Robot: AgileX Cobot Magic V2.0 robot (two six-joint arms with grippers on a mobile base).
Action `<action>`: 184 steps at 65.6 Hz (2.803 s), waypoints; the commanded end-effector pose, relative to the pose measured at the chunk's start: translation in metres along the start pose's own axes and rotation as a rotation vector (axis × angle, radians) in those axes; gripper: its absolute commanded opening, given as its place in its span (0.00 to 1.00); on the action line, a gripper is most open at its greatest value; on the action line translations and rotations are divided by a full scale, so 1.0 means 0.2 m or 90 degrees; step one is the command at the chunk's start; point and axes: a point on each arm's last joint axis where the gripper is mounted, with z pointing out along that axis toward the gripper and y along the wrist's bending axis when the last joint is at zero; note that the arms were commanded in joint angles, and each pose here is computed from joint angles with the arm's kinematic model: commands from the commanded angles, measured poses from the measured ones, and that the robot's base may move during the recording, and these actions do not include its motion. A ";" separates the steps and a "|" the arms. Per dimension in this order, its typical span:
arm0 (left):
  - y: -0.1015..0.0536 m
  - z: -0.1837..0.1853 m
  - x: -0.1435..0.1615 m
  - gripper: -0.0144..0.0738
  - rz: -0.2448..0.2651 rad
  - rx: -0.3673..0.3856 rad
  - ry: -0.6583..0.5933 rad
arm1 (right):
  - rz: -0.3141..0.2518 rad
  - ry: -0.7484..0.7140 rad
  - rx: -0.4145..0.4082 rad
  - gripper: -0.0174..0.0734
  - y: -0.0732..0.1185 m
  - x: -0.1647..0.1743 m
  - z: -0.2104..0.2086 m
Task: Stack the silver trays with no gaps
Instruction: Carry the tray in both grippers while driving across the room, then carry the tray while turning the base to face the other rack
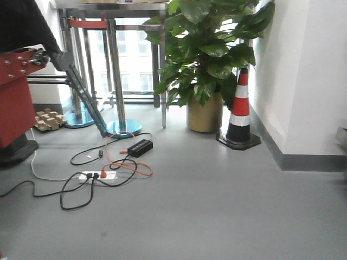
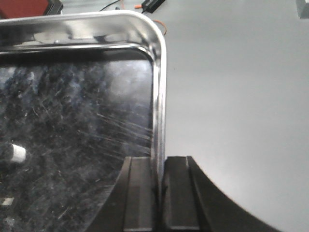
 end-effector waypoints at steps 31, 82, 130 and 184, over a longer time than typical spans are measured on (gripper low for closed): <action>0.02 -0.01 -0.03 0.16 0.017 -0.009 -0.047 | -0.006 -0.042 -0.041 0.18 0.02 -0.03 -0.02; 0.02 -0.01 -0.05 0.16 0.025 -0.015 -0.065 | -0.007 -0.064 -0.080 0.18 0.05 -0.05 -0.02; 0.02 -0.01 -0.05 0.16 0.025 -0.015 -0.065 | -0.007 -0.064 -0.080 0.18 0.05 -0.05 -0.02; 0.02 -0.01 -0.05 0.16 0.025 -0.015 -0.065 | -0.007 -0.064 -0.080 0.18 0.05 -0.05 -0.02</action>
